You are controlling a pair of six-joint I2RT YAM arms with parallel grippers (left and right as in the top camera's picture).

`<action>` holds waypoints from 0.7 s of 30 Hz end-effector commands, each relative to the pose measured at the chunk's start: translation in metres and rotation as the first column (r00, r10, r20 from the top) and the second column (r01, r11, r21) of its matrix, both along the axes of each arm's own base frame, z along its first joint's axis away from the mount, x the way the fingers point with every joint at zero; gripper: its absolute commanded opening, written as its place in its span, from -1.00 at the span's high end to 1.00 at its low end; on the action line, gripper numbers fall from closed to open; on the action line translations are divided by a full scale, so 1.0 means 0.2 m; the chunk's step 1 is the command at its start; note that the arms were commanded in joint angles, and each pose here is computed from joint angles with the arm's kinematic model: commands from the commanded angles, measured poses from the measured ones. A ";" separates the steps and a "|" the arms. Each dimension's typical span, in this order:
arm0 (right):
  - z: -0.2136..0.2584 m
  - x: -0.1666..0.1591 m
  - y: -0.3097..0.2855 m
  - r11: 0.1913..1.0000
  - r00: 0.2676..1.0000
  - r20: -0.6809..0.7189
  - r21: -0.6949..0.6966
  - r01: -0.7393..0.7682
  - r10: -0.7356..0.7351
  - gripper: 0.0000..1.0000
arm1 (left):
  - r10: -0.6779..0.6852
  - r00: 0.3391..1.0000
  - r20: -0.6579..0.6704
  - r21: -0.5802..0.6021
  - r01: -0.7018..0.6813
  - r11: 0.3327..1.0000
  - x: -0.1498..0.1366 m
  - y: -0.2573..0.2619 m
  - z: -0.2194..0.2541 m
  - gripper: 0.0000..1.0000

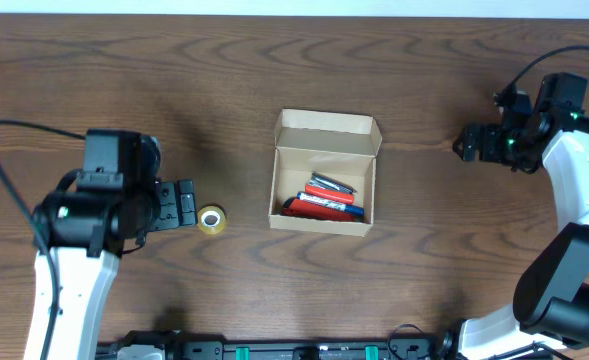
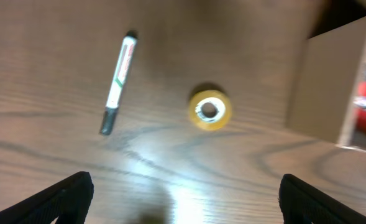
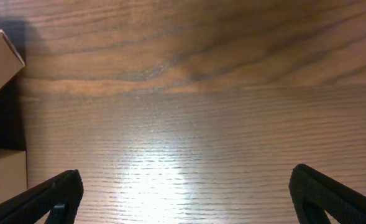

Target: Pack container

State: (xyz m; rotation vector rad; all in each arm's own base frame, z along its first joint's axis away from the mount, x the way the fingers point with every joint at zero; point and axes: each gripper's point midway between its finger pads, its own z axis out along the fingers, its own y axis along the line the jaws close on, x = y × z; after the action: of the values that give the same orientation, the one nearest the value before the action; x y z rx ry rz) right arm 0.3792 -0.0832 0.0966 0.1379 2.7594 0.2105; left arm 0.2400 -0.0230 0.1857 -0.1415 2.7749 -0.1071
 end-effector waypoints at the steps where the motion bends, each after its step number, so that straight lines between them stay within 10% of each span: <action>1: 0.00 0.01 0.02 0.999 1.000 0.008 0.043 0.020 -0.020 -0.98 | 0.079 0.996 -0.040 0.178 -0.071 0.982 0.03 0.17 -0.04 -0.91; 21: -0.01 0.01 0.19 0.996 0.998 -0.014 0.063 -0.059 0.060 -0.99 | -0.096 0.959 -0.268 0.205 0.154 0.967 0.32 0.27 -0.56 -0.92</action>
State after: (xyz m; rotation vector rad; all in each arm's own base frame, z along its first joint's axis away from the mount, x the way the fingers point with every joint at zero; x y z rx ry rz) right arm 0.3811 -0.0541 0.0964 0.0779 2.7688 0.2862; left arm 0.3005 0.0378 0.0771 -0.0319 3.0336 0.2779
